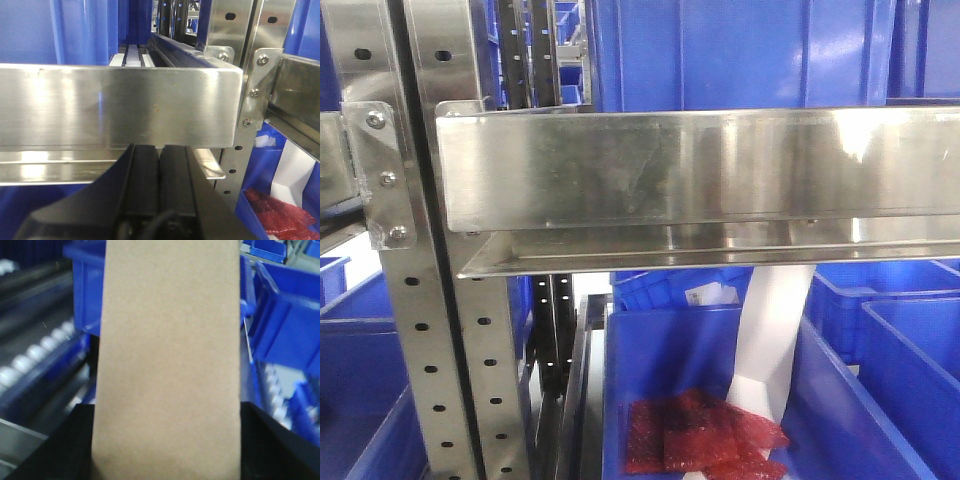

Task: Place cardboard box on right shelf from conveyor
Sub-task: 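Align the held box with the upper shelf roller track, then lower the box onto the shelf rollers and open the right gripper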

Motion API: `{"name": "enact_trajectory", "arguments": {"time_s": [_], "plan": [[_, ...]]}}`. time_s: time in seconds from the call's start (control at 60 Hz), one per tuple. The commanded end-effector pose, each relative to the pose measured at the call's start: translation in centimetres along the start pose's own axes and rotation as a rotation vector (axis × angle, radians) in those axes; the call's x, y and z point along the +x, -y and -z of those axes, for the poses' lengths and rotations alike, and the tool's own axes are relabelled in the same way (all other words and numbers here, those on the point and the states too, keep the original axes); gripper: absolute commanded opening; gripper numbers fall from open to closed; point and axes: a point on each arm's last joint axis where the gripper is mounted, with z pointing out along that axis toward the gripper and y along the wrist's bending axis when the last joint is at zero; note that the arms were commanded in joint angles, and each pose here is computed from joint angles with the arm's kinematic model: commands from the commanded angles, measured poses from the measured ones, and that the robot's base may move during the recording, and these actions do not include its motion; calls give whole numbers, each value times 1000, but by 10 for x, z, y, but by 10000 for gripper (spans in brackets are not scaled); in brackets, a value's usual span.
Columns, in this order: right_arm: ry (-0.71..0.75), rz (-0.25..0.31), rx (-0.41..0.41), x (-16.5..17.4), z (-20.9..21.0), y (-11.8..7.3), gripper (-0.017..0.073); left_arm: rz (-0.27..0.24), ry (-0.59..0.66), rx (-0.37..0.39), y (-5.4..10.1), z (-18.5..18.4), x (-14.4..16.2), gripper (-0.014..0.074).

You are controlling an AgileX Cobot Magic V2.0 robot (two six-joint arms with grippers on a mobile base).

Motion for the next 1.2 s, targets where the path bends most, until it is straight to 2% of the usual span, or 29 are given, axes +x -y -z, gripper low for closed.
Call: {"name": "enact_trajectory", "arguments": {"time_s": [0.0, 0.067, 0.083, 0.183, 0.267, 0.35, 0.4, 0.45, 0.634, 0.884, 1.051, 1.118, 1.184], "plan": [[110, 185, 37, -33, -15, 7, 246, 5, 90, 2, 0, 1, -6, -115], [74, 335, 26, -37, -36, 6, 246, 5, 90, 2, 0, 1, -6, -116], [68, 391, 22, -37, -40, 5, 246, 5, 90, 2, 0, 1, -6, -116], [24, 631, -2, -33, -66, 2, 246, 5, 90, 2, 0, 1, -6, -116], [-19, 882, -32, -26, -86, -1, 246, 5, 90, 2, 0, 1, -6, -116], [-27, 1030, -46, -23, -102, -2, 246, 5, 90, 2, 0, 1, -6, -115], [-15, 1075, -43, -22, -112, -3, 246, 5, 90, 2, 0, 1, -6, -116], [4, 1092, -37, -22, -122, -5, 246, 5, 90, 2, 0, 1, -6, -115], [20, 1062, -36, -15, -153, -7, 245, 5, 90, 2, 0, 1, -6, -116], [-54, 1050, -106, 7, -189, -13, 245, 5, 90, 2, 0, 1, -6, -116], [-75, 1050, -122, 13, -198, -14, 251, 5, 90, 2, 0, 1, -6, -116], [-75, 1046, -121, 13, -198, -14, 300, 5, 90, 2, 0, 1, -6, -116], [-71, 1018, -115, 13, -198, -14, 424, 5, 90, 2, 0, 1, -6, -116]]}}
